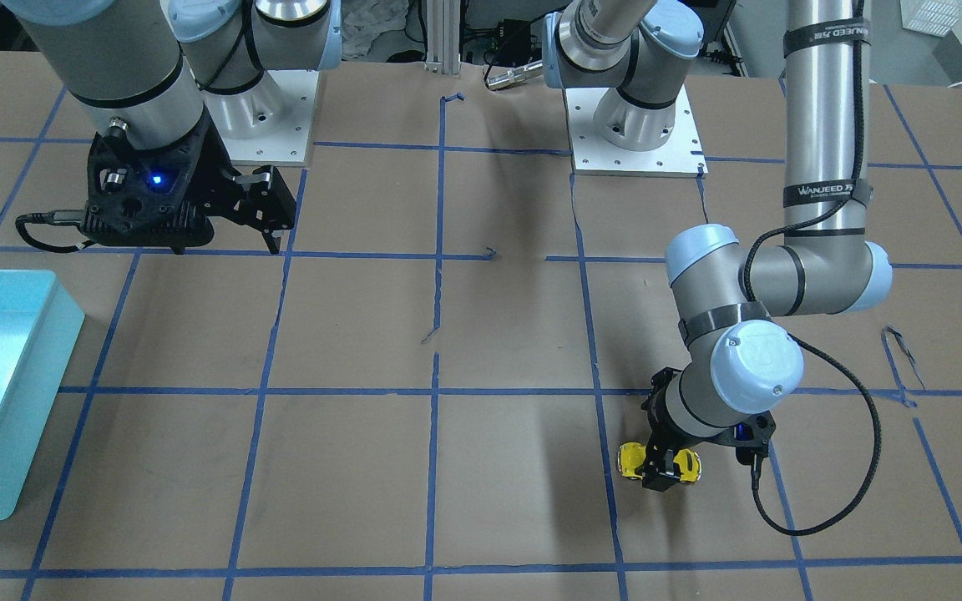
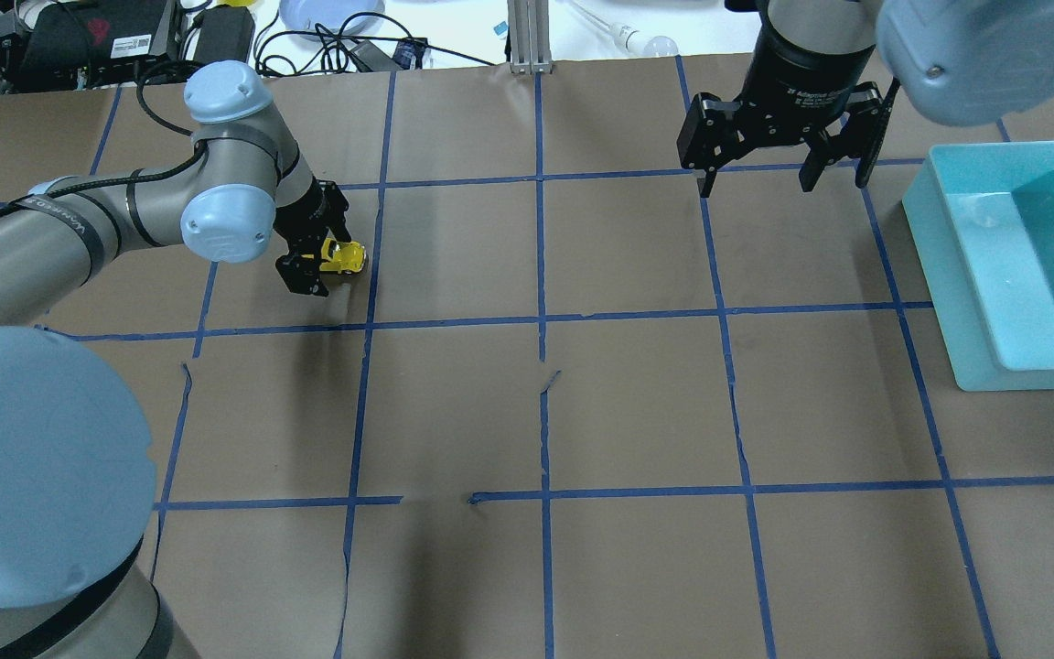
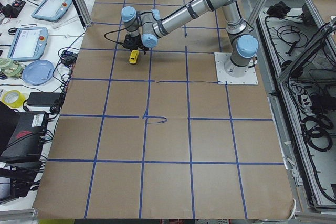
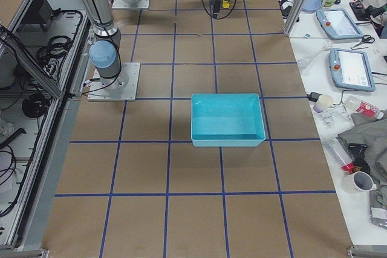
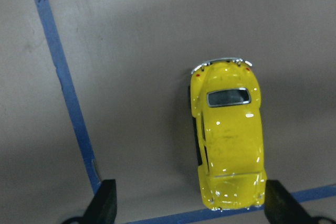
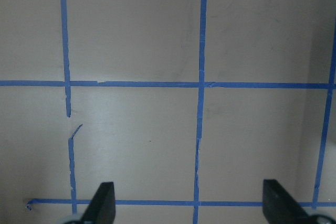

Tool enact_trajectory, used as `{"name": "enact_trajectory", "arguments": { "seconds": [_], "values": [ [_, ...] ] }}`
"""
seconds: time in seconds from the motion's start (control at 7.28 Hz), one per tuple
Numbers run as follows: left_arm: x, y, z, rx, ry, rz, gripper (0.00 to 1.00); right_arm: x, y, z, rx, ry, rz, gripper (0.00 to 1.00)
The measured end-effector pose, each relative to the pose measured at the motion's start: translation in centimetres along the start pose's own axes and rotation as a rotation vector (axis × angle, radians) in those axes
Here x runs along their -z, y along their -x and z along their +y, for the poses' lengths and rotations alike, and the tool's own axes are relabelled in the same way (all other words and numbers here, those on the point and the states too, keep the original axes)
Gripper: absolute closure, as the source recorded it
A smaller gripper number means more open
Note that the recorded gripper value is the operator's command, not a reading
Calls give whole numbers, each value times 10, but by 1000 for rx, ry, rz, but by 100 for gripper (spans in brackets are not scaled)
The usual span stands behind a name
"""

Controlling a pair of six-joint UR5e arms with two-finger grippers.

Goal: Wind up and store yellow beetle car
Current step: 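Close the left gripper on the yellow beetle car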

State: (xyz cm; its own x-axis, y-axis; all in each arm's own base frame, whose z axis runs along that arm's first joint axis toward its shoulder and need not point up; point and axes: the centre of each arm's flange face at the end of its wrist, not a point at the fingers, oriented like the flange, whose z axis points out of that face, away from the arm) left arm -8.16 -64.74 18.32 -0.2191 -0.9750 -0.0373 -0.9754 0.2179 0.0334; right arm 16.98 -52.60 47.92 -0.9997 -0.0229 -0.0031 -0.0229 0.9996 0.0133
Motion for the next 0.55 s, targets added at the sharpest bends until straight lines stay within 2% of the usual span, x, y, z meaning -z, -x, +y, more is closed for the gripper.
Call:
{"name": "enact_trajectory", "arguments": {
  "seconds": [0.27, 0.41, 0.55],
  "values": [
    [-9, -6, -2, 0, -7, 24, 0, 0, 0, 0, 0, 1, 1, 0],
    [-10, -7, -2, -1, -9, 29, 11, 0, 0, 0, 0, 1, 1, 0],
    [-9, -8, -3, 1, -11, 32, 12, 0, 0, 0, 0, 1, 1, 0]
  ]
}}
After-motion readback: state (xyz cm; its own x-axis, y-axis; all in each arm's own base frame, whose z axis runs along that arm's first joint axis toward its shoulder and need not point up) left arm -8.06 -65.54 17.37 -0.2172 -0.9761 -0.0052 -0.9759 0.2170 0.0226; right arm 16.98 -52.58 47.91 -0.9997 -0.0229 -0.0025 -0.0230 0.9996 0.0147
